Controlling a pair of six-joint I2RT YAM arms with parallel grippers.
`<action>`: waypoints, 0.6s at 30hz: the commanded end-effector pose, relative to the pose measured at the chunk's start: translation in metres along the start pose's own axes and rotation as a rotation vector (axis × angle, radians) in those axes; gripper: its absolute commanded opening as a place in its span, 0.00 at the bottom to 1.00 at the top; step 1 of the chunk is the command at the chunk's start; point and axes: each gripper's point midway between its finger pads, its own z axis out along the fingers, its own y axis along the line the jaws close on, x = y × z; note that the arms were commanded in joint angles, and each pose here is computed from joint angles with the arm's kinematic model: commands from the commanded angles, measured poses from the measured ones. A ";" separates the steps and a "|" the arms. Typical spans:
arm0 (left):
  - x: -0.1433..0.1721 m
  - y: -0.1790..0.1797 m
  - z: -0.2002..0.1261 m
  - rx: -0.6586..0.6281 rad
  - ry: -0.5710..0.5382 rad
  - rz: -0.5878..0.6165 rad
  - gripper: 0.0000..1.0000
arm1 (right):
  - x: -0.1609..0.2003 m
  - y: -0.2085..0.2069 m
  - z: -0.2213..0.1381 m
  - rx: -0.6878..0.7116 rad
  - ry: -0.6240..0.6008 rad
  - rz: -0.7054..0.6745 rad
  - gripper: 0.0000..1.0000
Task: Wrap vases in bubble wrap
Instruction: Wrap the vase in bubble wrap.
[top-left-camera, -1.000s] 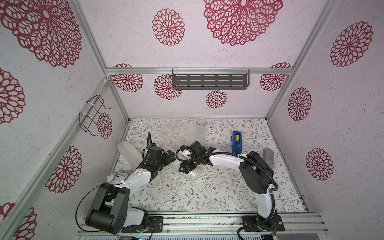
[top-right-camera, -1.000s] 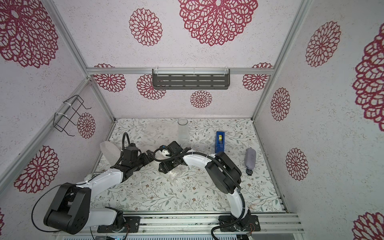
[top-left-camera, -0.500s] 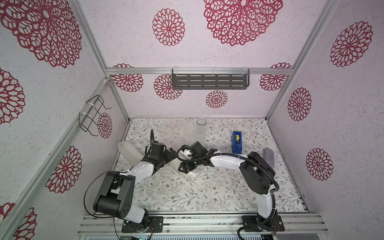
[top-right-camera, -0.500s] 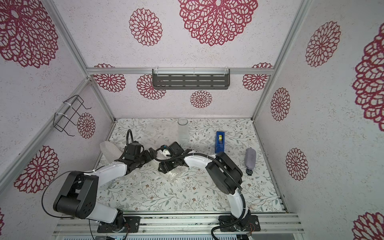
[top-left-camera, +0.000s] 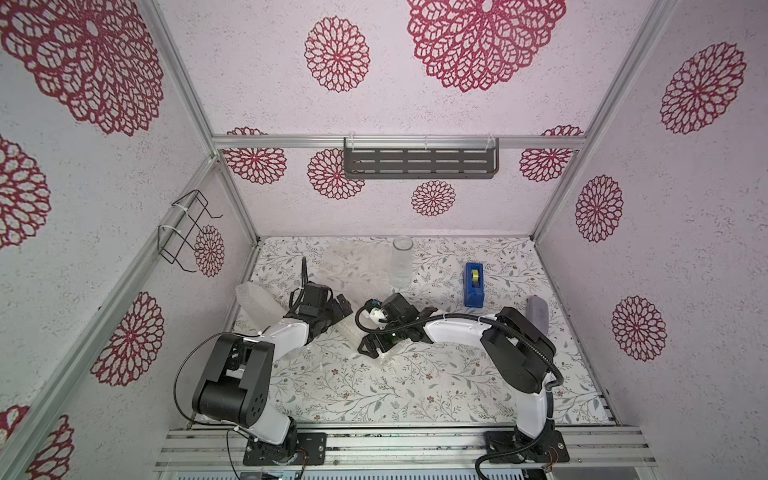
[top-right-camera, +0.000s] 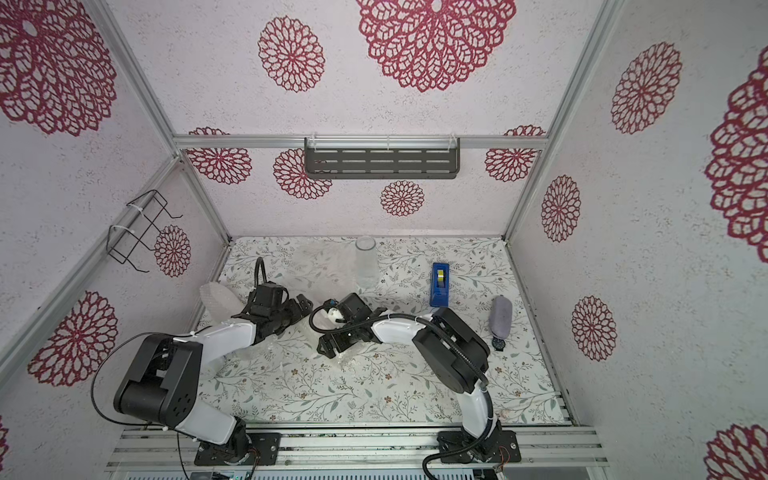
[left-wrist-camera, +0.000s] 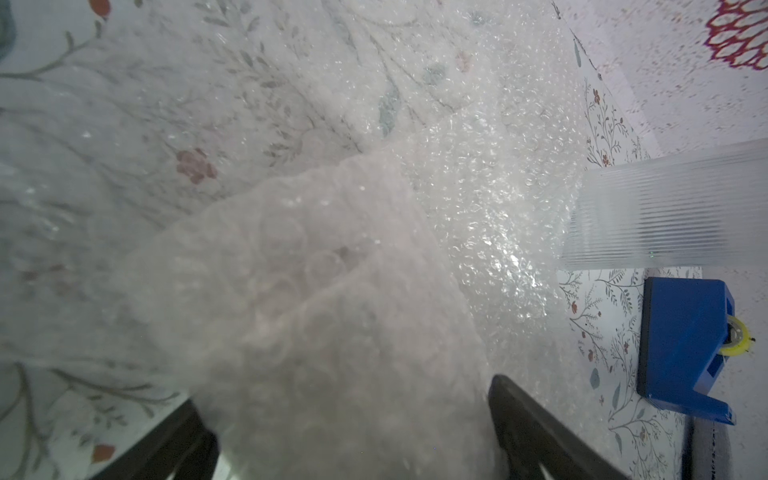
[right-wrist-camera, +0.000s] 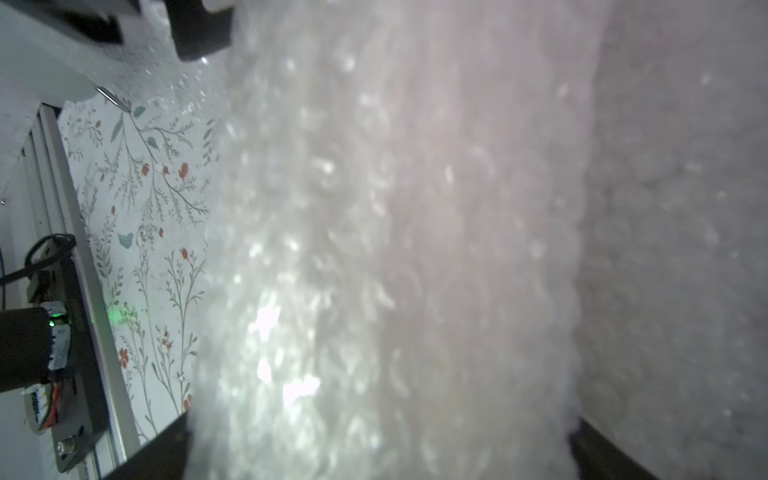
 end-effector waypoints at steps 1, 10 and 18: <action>0.015 0.037 0.007 -0.147 0.057 -0.015 0.98 | 0.001 0.006 -0.017 0.025 -0.002 -0.007 0.99; 0.015 0.043 0.011 -0.190 0.069 -0.018 0.97 | 0.000 0.000 -0.059 0.128 -0.092 -0.013 0.99; 0.013 0.041 0.014 -0.197 0.073 -0.012 0.97 | 0.000 -0.015 -0.094 0.266 -0.154 -0.016 0.99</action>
